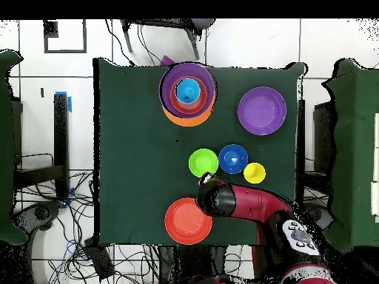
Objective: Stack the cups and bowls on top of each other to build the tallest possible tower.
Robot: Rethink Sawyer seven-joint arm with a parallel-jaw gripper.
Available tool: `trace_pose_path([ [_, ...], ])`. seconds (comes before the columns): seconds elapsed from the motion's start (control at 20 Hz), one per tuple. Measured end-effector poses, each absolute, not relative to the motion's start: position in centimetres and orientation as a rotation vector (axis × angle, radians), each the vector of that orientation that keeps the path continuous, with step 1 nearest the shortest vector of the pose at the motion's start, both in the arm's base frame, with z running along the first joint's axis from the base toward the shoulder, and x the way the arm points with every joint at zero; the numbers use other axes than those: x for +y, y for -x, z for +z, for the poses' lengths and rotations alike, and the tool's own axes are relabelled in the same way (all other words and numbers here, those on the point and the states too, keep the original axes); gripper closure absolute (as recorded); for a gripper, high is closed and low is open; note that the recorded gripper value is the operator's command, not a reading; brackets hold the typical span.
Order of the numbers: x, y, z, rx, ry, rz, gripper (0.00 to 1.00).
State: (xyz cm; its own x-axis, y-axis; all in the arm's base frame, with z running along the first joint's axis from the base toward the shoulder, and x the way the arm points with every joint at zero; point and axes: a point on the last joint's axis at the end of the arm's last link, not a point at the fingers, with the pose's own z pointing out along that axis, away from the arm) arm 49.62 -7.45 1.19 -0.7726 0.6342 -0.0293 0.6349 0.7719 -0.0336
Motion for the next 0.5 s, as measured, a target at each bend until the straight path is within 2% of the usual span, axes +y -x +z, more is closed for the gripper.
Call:
trace_pose_path([
  [0.5, -7.6, -50.6, -0.7, 2.947, -1.053, -0.058, 0.0],
])
